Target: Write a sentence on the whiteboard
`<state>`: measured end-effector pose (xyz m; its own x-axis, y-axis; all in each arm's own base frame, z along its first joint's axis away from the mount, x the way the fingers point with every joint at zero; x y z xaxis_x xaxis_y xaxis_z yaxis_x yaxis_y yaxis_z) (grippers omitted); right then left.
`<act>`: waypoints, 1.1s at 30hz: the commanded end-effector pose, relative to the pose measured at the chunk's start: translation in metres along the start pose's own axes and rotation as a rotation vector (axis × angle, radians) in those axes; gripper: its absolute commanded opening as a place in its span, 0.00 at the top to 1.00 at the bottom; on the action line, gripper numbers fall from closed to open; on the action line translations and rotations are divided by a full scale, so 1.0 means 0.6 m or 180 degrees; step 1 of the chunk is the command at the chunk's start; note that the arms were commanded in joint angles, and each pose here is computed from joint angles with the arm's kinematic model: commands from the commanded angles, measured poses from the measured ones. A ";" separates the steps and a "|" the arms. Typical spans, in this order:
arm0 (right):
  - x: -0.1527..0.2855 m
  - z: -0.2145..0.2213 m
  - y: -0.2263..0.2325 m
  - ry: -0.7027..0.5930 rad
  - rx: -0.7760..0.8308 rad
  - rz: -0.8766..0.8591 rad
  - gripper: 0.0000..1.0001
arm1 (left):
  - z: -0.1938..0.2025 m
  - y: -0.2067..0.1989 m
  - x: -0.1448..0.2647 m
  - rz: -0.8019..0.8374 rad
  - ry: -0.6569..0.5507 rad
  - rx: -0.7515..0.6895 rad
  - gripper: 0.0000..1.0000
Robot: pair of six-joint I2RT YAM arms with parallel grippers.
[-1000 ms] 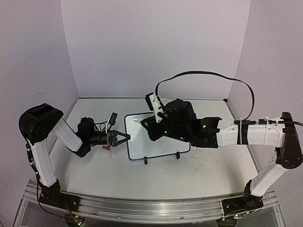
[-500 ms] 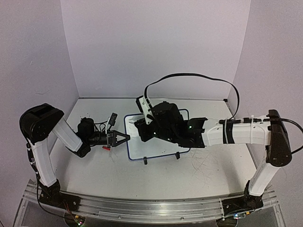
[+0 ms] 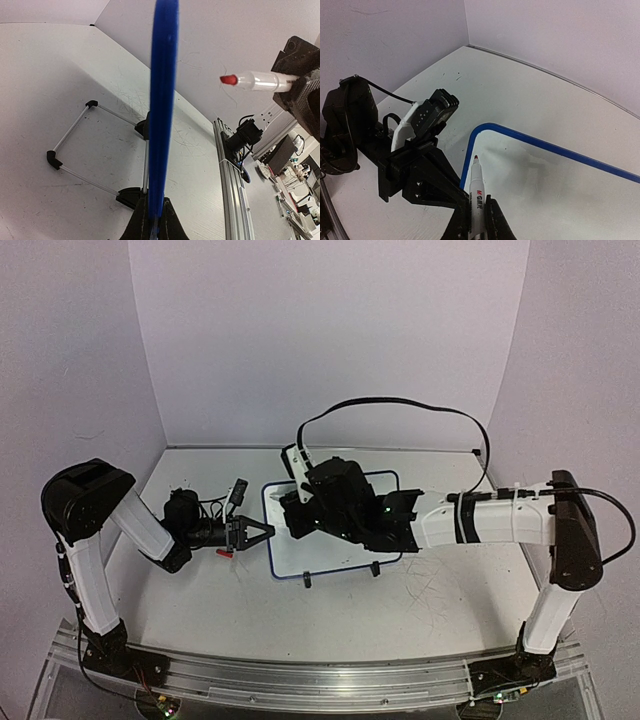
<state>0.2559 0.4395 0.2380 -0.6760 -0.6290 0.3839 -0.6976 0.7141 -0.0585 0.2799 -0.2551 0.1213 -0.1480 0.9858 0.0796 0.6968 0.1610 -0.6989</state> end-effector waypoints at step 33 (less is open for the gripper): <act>-0.027 -0.018 0.005 -0.0127 -0.0064 0.0148 1.00 | 0.007 -0.005 0.006 0.0041 0.0028 -0.0003 1.00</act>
<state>0.2633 0.4475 0.2313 -0.6958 -0.6080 0.3823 -0.6779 0.7318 -0.0701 0.2790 -0.2540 0.1199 -0.1491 0.9854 0.0823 0.7015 0.1641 -0.6935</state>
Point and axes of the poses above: each gripper's point midway between its finger pads, its own x axis back along the fingers, its own y axis along the line the jaws close on, z = x × y, the point moved 5 cm from there along x, back along the fingers, and after that the axes turned 9 degrees about x, right-handed, at the moved point
